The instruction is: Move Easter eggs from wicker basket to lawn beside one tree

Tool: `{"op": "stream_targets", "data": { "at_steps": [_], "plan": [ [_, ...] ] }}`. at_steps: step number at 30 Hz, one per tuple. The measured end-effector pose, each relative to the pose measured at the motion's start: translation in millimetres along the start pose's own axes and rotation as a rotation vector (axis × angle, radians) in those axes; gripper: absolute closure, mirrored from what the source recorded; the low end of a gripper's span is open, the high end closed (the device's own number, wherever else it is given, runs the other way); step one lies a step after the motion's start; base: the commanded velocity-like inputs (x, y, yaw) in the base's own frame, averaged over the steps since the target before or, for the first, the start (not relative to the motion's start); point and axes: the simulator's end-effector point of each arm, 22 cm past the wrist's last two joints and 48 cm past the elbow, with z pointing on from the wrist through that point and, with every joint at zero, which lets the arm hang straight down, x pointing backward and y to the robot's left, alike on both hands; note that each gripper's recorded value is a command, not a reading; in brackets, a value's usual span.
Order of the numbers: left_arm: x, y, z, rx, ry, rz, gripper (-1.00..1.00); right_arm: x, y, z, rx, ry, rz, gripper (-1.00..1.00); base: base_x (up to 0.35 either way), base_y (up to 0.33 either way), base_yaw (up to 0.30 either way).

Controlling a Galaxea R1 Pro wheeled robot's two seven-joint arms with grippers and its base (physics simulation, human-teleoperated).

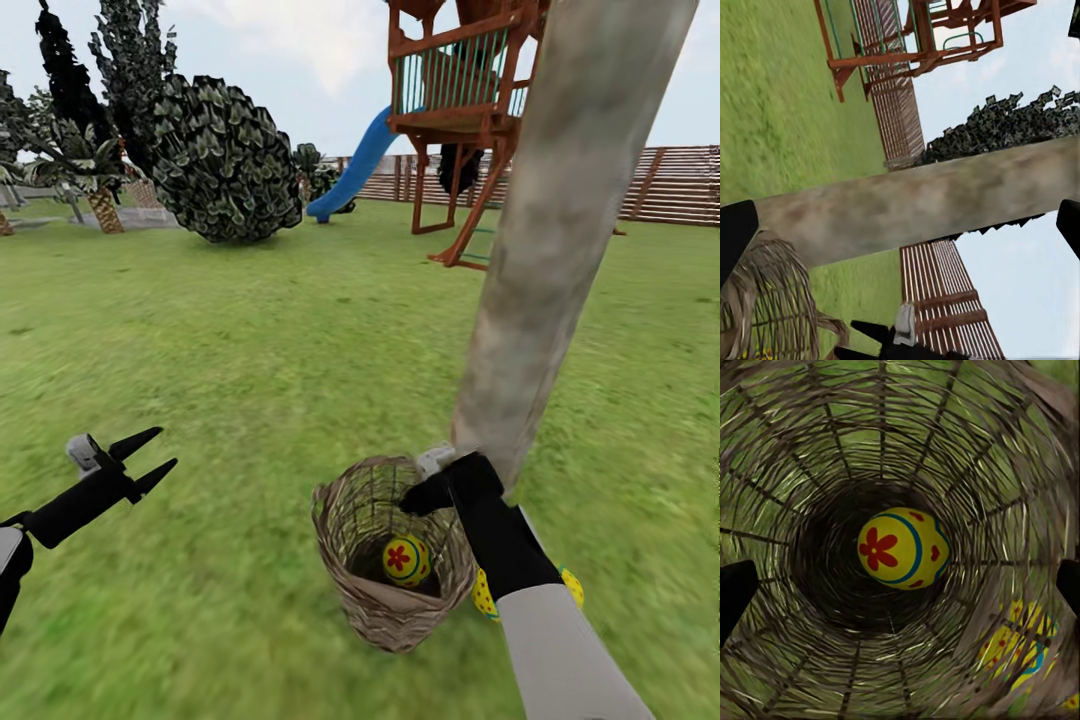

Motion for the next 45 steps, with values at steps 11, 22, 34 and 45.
{"op": "stream_targets", "data": {
  "at_steps": [11,22,34,45],
  "plan": [
    [2.6,-0.6,2.0,0.004,0.003,-0.001,-1.0,43.2,-4.9,29.7,0.038,0.127,0.003,-1.0,0.005,0.006,-0.008],
    [7.0,22.7,5.9,-0.028,0.013,-0.018,-1.0,51.9,0.5,72.9,-0.009,0.176,-0.065,-1.0,0.0,0.0,0.0],
    [12.1,53.1,8.1,-0.068,0.022,-0.047,-1.0,41.5,-12.7,102.3,0.044,0.178,-0.113,-1.0,0.0,0.0,0.0],
    [18.3,81.6,9.3,-0.107,0.032,-0.073,-1.0,50.7,-7.1,141.0,0.034,0.15,-0.037,-1.0,0.0,0.0,0.0]
  ]
}}
